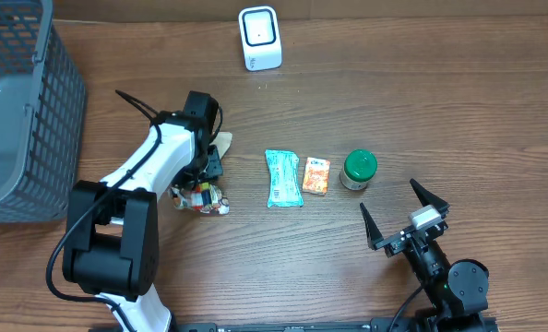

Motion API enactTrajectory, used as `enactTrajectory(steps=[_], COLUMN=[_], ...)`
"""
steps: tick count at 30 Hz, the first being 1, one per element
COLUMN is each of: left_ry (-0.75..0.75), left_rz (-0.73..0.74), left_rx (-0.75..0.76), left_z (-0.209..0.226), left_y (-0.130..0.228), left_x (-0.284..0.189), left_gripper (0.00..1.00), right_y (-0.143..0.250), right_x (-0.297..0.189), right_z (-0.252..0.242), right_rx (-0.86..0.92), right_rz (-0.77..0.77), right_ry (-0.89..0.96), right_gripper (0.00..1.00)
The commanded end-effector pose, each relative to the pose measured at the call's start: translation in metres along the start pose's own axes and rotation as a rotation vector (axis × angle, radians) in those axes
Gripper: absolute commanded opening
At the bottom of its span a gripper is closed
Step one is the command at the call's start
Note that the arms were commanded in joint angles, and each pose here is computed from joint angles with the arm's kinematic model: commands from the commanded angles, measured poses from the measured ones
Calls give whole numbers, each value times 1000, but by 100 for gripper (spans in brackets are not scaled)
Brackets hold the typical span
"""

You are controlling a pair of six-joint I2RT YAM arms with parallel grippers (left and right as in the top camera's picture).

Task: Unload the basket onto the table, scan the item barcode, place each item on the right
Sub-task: 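Carry the gold snack bag out and set it left of the green pack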

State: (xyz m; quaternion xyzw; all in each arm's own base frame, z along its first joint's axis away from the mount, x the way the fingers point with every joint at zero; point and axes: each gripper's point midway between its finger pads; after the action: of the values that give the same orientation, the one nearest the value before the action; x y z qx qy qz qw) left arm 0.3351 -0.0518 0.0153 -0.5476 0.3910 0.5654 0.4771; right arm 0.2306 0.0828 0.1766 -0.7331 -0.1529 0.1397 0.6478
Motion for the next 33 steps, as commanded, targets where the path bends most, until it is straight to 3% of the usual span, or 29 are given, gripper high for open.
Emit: enactTrajectory(steps=[1,8,14,20,24,27,33], left_ry=[7,25,45,53,60,45,18], left_rz=[2,-39,-92,-136,-182,-203,-196], left_rx=[15,25,81,119,108,156,145], left_z=[0,1,-2,3,18,41,90], left_y=[2,-15,-35,-59,-79,-91,-101], left_x=[1,-14,-44,-89,-119,-134,-131], left_gripper=[45,53,64,65,69,85,90], right_y=[2,2,2,2,2,2,2], right_x=[0,0,0,0,0,0,0], right_z=[-2,-2,-2,-2,-2,-2,-2], right_rx=[-4,-4,-4,-4,-4,-4,-4], right_rz=[-3,-3,-3,-3,-3,-3,-3], right_ry=[13,13,13,13,13,13,13], right_gripper=[100,100,100,100,100,100,100])
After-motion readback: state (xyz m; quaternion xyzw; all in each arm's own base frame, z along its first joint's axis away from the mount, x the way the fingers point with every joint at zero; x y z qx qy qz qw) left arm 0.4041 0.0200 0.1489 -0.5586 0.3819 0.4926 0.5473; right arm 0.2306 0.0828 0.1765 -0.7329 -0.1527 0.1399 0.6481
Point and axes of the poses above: each gripper's point midway between its finger pads, its own x axis out along the fingers, its own z axis along the line the jaws close on, y = z × x, and after that the axes turned 1 degree about x, right-handed
